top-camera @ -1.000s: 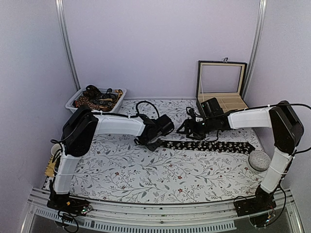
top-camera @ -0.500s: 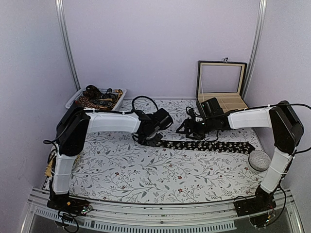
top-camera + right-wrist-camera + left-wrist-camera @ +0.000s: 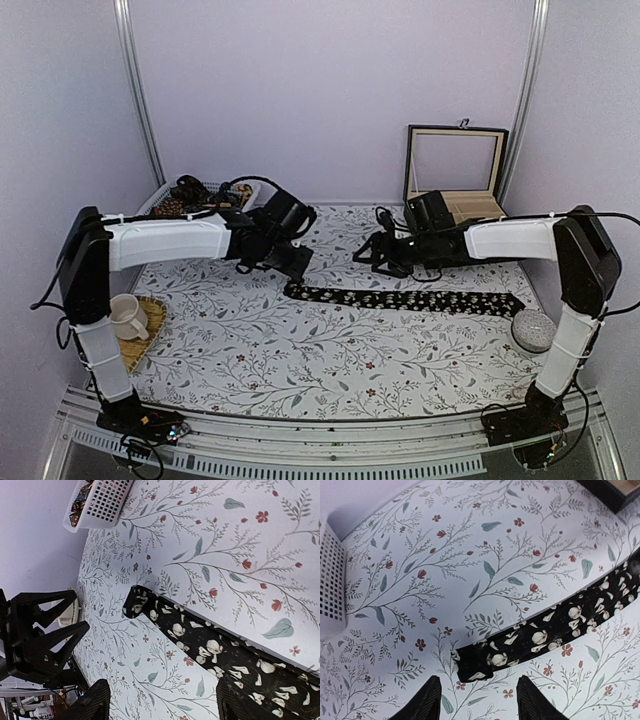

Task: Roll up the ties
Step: Roll the tie at the center of the board.

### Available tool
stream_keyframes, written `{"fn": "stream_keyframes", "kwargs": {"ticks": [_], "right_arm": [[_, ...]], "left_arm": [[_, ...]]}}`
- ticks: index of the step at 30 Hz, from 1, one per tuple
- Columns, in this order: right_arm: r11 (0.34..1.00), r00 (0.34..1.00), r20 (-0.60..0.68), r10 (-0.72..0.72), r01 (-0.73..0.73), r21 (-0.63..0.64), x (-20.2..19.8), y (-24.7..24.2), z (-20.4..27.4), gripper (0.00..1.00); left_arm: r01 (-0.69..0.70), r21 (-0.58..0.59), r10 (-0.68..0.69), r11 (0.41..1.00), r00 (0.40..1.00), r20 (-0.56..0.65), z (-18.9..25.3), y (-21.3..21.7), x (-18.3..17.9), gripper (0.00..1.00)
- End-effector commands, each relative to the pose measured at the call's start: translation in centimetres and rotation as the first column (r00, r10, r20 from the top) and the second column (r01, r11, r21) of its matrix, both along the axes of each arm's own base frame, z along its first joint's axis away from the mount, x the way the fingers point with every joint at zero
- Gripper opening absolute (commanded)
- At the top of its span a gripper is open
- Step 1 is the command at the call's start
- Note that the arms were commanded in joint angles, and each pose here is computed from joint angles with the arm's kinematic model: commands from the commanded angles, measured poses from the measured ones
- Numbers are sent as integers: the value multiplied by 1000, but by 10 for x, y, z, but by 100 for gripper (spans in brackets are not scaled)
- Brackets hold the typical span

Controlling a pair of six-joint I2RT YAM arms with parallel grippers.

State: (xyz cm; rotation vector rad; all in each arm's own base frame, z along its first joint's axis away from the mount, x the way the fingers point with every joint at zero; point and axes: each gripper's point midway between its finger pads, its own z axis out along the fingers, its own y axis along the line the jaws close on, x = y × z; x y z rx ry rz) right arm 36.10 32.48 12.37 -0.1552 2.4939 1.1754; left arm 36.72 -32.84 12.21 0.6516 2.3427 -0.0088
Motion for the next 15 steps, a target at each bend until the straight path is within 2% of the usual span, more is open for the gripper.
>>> {"fn": "stream_keyframes", "kwargs": {"ticks": [1, 8, 15], "right_arm": [[998, 998, -18, 57, -57, 24, 2, 37, -8, 72], [993, 993, -59, 103, -99, 66, 9, 84, -22, 67], [988, 984, -119, 135, -125, 90, 11, 125, -46, 62]], "left_arm": [[-42, -265, 37, 963, 999, -23, 28, 18, 11, 51], [-91, -425, 38, 900, 991, -132, 3, 47, 13, 50], [-99, -546, -19, 832, 978, -207, -22, 45, 15, 50]]}}
